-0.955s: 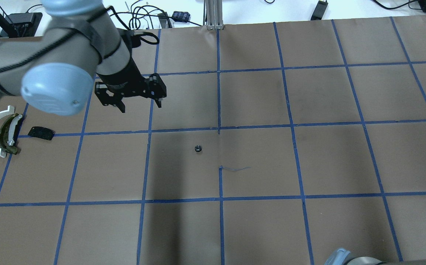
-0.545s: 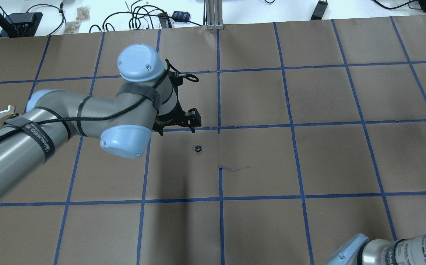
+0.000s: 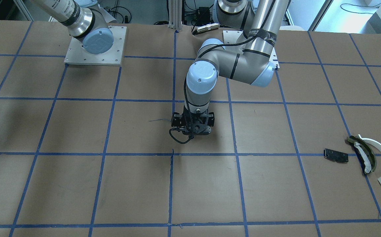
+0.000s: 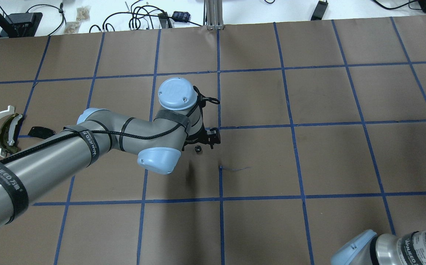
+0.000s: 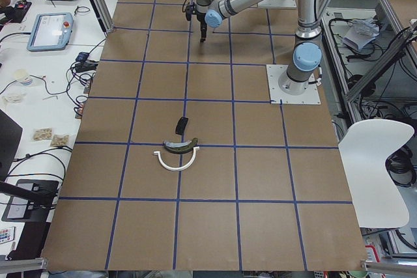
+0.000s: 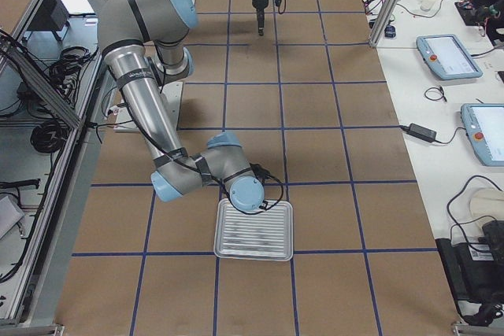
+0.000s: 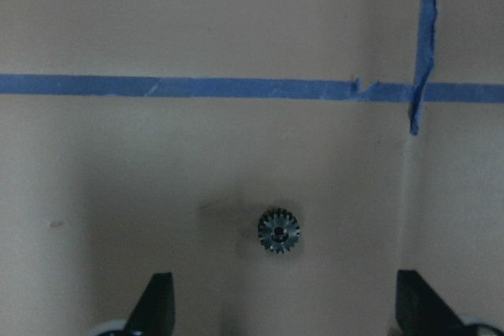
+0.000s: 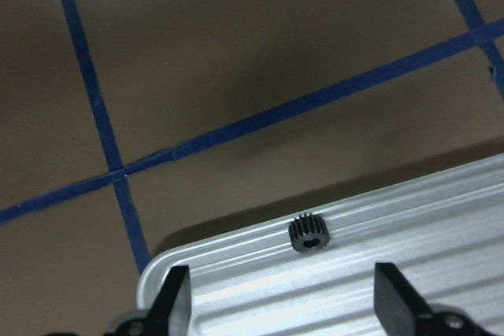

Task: Place bearing gear from tray to pile

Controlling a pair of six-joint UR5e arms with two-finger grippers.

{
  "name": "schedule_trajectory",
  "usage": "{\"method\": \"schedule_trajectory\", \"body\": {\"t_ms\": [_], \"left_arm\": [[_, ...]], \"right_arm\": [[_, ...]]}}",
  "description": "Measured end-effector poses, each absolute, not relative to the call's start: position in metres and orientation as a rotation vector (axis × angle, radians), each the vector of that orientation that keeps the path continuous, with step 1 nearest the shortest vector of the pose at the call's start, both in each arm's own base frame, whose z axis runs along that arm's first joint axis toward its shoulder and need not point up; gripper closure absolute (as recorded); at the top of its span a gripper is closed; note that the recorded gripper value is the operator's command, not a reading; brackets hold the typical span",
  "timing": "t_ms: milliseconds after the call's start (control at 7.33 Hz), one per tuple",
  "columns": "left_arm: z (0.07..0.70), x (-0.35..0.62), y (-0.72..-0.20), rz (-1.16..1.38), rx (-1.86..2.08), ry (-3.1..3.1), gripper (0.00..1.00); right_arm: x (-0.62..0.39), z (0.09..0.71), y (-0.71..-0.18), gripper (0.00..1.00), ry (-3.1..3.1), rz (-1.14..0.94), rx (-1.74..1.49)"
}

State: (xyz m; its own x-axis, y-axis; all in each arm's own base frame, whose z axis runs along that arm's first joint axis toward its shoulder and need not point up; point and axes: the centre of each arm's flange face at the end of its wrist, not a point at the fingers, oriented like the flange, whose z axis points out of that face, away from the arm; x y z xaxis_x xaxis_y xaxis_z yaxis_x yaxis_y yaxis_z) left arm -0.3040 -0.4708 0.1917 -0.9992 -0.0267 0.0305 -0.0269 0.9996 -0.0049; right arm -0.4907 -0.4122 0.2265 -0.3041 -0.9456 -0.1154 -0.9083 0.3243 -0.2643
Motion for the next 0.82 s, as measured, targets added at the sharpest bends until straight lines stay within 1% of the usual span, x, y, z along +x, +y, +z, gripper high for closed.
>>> {"method": "schedule_trajectory", "body": {"t_ms": [136, 273, 409, 545, 682, 818], "left_arm": [[0.18, -0.307, -0.474, 0.017, 0.034, -3.11, 0.02], [0.17, -0.309, -0.475, 0.019, 0.026, -3.112, 0.23], [0.162, -0.311, -0.474, 0.013, 0.02, -3.117, 0.35], [0.159, -0.312, -0.473, 0.011, 0.016, -3.122, 0.54], [0.157, -0.313, -0.473, 0.009, 0.013, -3.124, 0.79], [0.157, -0.313, -0.473, 0.01, 0.011, -3.124, 1.0]], "right_arm": [[-0.496, 0.216, -0.414, 0.18, 2.322, -0.227, -1.73], [-0.498, 0.208, -0.416, 0.18, 2.316, -0.232, -1.743], [-0.498, 0.203, -0.417, 0.18, 2.318, -0.233, -1.729], [-0.496, 0.197, -0.419, 0.18, 2.323, -0.233, -1.702], [-0.495, 0.192, -0.42, 0.18, 2.324, -0.232, -1.684], [-0.494, 0.188, -0.422, 0.18, 2.322, -0.231, -1.674]]}}
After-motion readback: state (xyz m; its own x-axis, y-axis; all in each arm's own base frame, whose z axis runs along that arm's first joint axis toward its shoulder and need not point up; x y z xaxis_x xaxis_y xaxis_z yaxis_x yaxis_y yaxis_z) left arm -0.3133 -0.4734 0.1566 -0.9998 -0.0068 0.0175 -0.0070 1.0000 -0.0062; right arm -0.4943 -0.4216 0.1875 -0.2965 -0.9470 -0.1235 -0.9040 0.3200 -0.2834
